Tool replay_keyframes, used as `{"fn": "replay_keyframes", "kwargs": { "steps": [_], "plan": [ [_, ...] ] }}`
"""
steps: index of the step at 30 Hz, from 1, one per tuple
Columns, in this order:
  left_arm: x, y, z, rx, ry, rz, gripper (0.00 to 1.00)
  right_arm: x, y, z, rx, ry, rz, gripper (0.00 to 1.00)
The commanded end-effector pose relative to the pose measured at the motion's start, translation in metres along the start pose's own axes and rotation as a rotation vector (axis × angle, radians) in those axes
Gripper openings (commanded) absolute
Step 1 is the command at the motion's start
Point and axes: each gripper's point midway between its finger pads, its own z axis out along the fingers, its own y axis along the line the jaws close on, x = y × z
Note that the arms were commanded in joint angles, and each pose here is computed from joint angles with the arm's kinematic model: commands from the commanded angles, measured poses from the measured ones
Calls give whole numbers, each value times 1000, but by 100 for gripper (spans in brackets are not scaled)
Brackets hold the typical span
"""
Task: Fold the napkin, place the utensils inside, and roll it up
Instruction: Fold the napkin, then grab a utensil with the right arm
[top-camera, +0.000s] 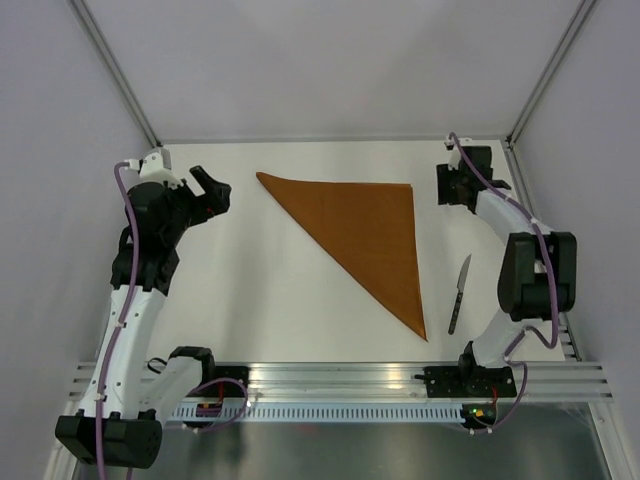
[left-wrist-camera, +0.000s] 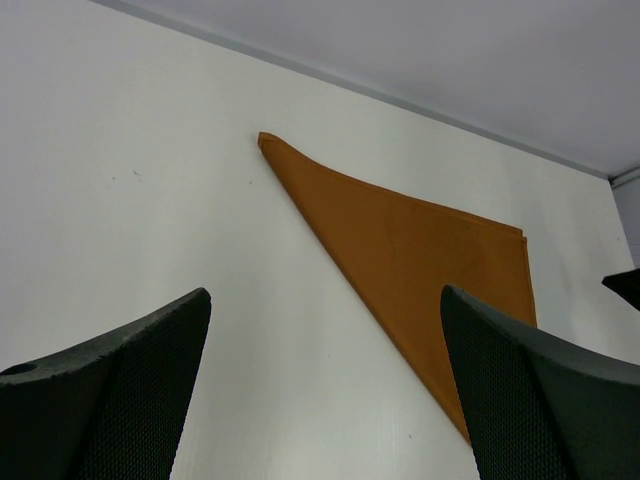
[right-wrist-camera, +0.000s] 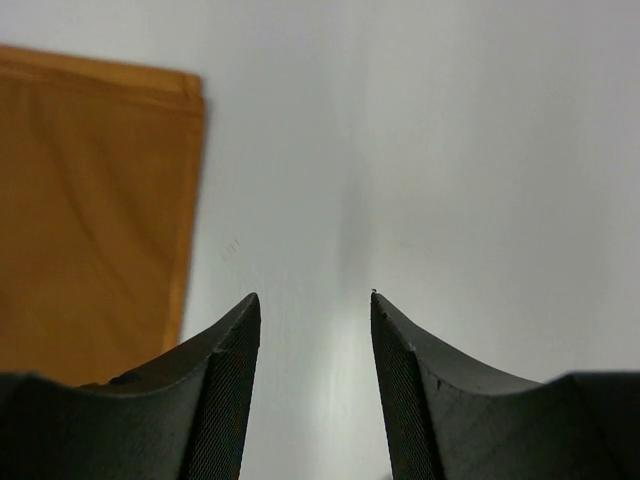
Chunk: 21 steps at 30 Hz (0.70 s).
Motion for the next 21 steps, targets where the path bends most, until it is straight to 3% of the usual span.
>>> {"fn": "replay_keyframes", "kwargs": {
  "steps": [1, 2, 8, 21],
  "plan": [
    [-5, -21, 1, 112, -38, -77, 100, 52, -24, -50, -25, 135, 3, 54],
    [0, -20, 3, 118, -30, -86, 100, 80, -25, -56, -28, 196, -9, 54],
    [4, -25, 13, 156, -31, -97, 100, 151, -26, -102, -63, 339, -122, 53],
    [8, -24, 20, 161, -25, -92, 100, 217, -7, -131, -253, 533, -291, 53]
  ]
}}
